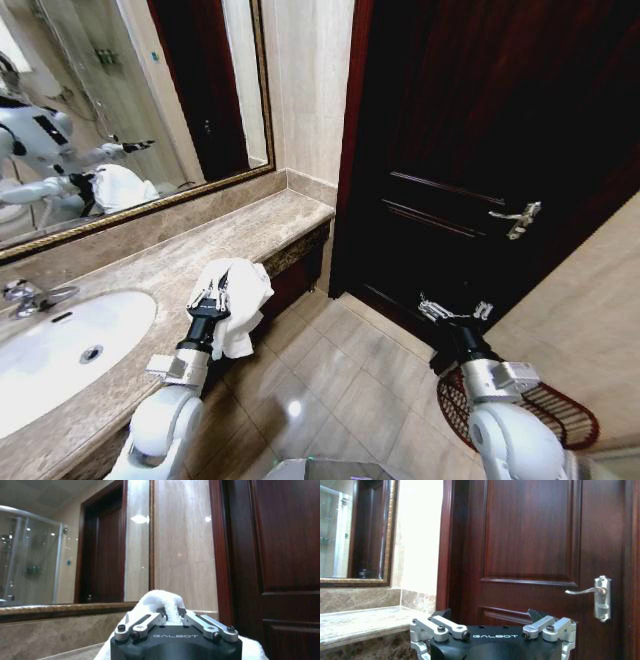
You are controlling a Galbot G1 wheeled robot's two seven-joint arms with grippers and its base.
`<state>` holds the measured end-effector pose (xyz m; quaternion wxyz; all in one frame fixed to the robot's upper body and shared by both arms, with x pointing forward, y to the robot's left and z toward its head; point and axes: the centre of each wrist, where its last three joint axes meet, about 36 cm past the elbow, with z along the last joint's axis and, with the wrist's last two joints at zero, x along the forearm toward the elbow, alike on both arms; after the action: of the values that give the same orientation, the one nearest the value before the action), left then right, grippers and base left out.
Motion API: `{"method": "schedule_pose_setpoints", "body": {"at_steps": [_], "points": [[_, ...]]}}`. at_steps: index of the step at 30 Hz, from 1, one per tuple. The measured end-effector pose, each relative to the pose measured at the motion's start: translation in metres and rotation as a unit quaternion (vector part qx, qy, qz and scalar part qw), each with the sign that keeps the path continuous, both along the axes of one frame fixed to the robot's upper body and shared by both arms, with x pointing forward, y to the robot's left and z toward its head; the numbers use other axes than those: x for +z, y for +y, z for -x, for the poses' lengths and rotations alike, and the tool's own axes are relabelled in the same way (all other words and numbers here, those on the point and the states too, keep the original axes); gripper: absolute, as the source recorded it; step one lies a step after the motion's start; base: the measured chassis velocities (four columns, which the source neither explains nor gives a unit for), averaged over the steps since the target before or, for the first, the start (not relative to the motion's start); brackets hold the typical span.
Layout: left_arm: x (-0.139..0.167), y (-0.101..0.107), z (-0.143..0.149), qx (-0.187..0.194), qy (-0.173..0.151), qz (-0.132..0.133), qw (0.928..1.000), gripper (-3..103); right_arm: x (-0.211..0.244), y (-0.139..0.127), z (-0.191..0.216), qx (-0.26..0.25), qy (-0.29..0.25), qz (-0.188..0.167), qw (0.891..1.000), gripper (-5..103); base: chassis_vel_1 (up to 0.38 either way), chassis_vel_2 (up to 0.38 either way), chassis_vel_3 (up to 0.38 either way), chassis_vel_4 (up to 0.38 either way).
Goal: Discard the used towel into the hamper.
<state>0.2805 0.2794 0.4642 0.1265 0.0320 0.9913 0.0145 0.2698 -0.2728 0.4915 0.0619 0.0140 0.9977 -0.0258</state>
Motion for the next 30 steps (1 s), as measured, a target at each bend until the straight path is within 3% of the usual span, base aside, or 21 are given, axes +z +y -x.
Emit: {"method": "schedule_pose_setpoints", "body": {"at_steps": [30], "points": [[-0.0041, -0.0009, -0.0017, -0.003, -0.002, -0.002, 1.0000, 7, 0.0021, -0.0025, -0.0016, -0.024, -0.014, -0.012, 1.000, 100, -0.091, -0.090, -0.087, -0.094]]}}
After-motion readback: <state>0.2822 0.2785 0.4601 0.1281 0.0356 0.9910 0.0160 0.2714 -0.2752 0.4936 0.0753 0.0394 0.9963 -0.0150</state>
